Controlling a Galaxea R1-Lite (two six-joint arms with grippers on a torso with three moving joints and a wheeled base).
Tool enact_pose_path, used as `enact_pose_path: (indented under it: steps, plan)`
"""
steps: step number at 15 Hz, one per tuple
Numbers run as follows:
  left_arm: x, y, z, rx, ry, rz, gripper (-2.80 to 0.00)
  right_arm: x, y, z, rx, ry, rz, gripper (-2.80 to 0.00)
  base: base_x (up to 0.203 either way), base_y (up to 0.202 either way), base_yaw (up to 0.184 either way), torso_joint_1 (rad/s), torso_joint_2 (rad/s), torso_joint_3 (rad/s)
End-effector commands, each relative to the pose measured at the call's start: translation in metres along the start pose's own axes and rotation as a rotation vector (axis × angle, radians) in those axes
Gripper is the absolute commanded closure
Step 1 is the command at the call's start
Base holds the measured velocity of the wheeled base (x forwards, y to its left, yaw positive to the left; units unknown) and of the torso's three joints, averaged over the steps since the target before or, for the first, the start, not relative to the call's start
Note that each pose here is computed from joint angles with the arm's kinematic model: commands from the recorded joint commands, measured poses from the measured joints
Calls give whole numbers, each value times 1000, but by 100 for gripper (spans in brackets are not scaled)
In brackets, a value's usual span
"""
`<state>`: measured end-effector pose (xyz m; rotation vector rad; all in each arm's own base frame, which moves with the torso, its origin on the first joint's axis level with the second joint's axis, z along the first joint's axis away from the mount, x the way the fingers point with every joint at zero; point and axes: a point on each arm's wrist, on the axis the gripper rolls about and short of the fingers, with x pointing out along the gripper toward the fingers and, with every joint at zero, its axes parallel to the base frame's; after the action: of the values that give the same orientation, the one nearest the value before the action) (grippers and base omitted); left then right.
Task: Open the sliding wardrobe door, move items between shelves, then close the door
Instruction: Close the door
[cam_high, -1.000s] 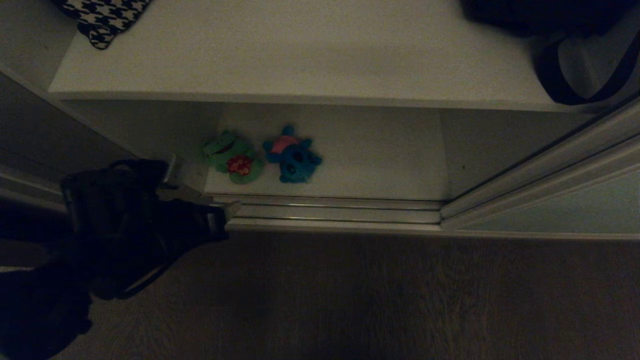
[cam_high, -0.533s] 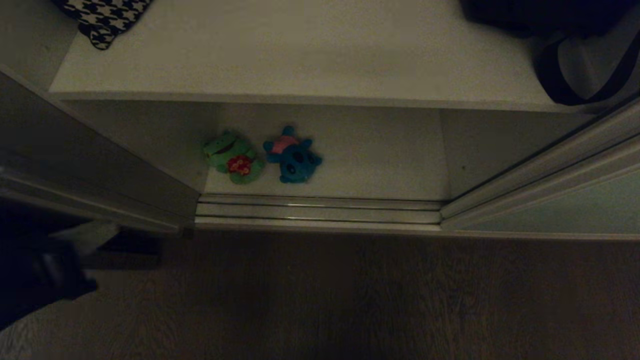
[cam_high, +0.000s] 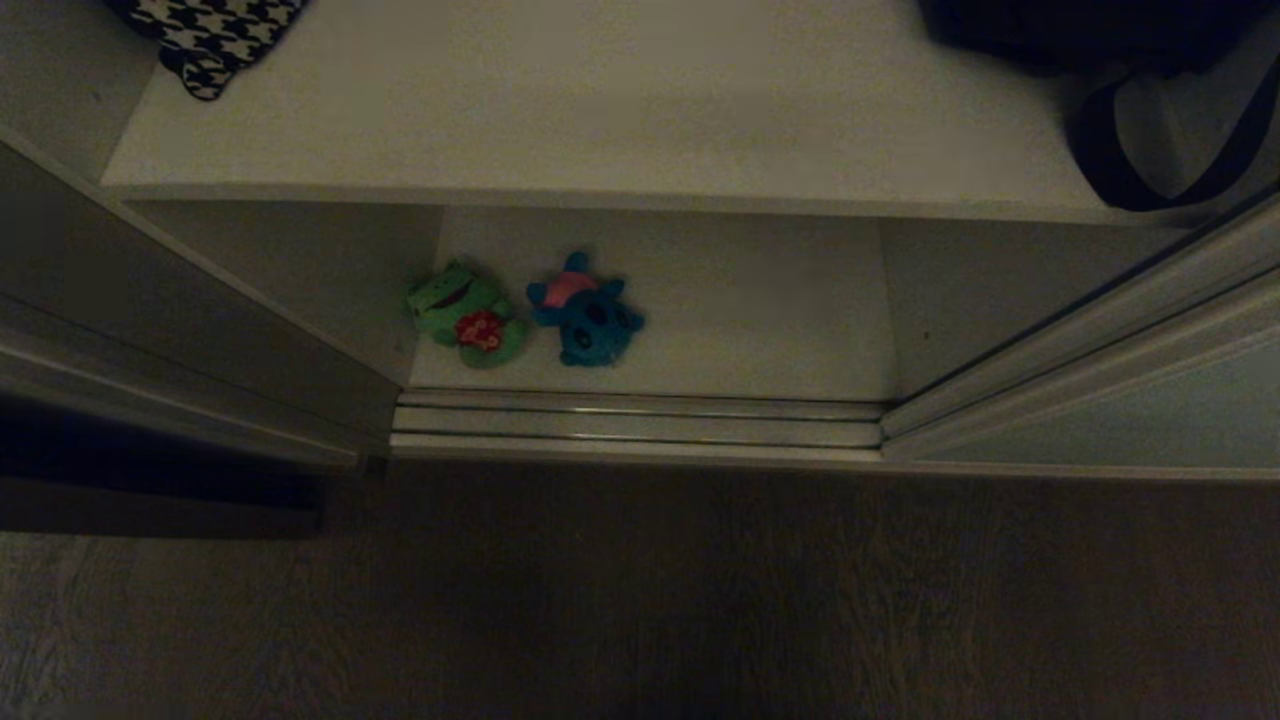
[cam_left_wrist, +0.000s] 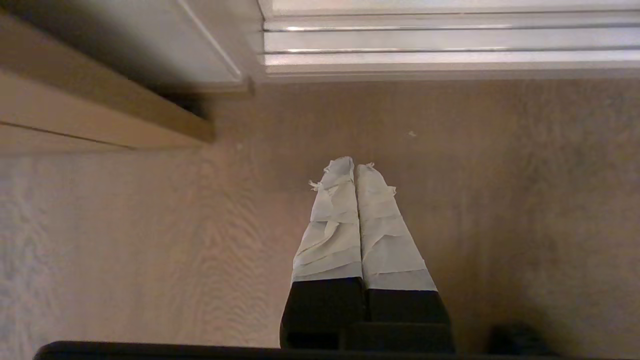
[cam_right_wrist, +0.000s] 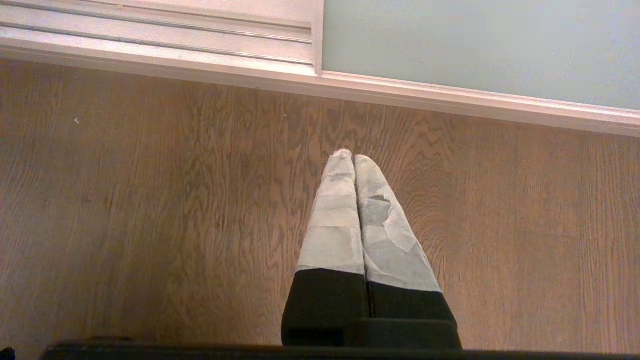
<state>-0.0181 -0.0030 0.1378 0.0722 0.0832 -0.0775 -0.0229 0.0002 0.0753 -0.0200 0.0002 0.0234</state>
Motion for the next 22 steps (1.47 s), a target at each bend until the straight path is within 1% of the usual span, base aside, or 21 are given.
enact_pose_path:
  steps: [1,2,3,4,5,22]
  plan:
    - [-12,-3,-33,35,-94,10,0,0,0,0,-1,-2,1,0,0,0,0,0,0,0]
    - [-7,-4,-49,53,-76,22,0,0,0,0,-1,0,1,0,0,0,0,0,0,0]
    - [-1,-4,-60,50,-58,40,0,0,0,0,-1,0,1,0,0,0,0,0,0,0]
    - [1,-3,-66,27,-52,53,0,0,0,0,-1,0,1,0,0,0,0,0,0,0]
    - [1,-3,-63,-5,-70,64,0,0,0,0,0,0,1,0,0,0,0,0,0,0]
    - [1,-3,-63,9,-70,69,0,0,0,0,-1,0,1,0,0,0,0,0,0,0]
